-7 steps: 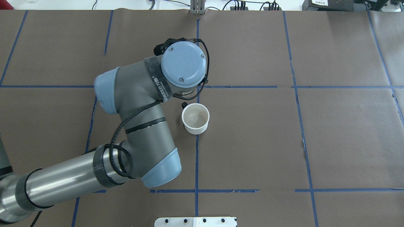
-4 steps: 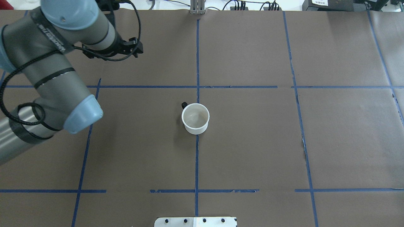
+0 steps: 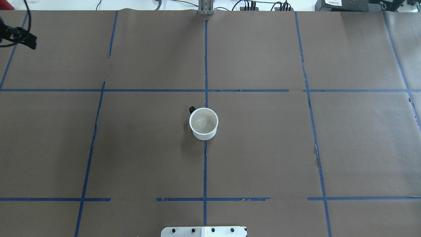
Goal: Flip mug
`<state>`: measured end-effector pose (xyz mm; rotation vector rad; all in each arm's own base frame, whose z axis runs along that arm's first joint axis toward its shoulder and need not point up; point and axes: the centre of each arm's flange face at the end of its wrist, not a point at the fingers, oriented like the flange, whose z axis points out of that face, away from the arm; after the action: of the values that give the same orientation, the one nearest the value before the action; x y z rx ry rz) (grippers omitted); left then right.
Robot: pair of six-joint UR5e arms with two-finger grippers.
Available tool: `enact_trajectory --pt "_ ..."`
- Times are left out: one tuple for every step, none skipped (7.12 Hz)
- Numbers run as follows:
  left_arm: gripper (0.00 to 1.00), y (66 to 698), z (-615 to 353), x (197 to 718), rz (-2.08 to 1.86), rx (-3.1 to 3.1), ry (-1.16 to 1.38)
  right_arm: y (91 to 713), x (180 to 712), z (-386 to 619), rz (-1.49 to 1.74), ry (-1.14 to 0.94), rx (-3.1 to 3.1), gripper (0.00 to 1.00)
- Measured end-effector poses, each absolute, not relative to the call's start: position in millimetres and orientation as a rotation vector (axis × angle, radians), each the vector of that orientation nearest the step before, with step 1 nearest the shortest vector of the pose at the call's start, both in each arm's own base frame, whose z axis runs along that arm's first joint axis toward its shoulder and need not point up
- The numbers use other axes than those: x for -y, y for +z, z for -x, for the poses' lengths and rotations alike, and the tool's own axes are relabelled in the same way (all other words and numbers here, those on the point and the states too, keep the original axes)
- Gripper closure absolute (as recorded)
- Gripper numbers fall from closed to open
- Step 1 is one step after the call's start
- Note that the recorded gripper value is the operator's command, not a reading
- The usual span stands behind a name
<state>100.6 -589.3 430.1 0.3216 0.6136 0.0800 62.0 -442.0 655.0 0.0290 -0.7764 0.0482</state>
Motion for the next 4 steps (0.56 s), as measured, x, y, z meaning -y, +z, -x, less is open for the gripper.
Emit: enact_trajectory --pt "0.00 477.7 -38.8 584.0 -0.316 -0.593 0.142 655.0 442.0 -62.0 -0.029 0.048 0.776 0.00" --pt "0.00 525.4 23.3 570.4 -0.309 -0.583 0.173 655.0 442.0 -62.0 -0.029 0.048 0.776 0.00" --pt "0.00 574.6 74.4 545.2 -0.290 -0.605 0.194 655.0 442.0 -62.0 -0.029 0.048 0.776 0.00" --pt "0.00 622.4 98.0 508.0 -0.252 -0.654 0.203 655.0 442.0 -62.0 -0.029 0.048 0.776 0.00"
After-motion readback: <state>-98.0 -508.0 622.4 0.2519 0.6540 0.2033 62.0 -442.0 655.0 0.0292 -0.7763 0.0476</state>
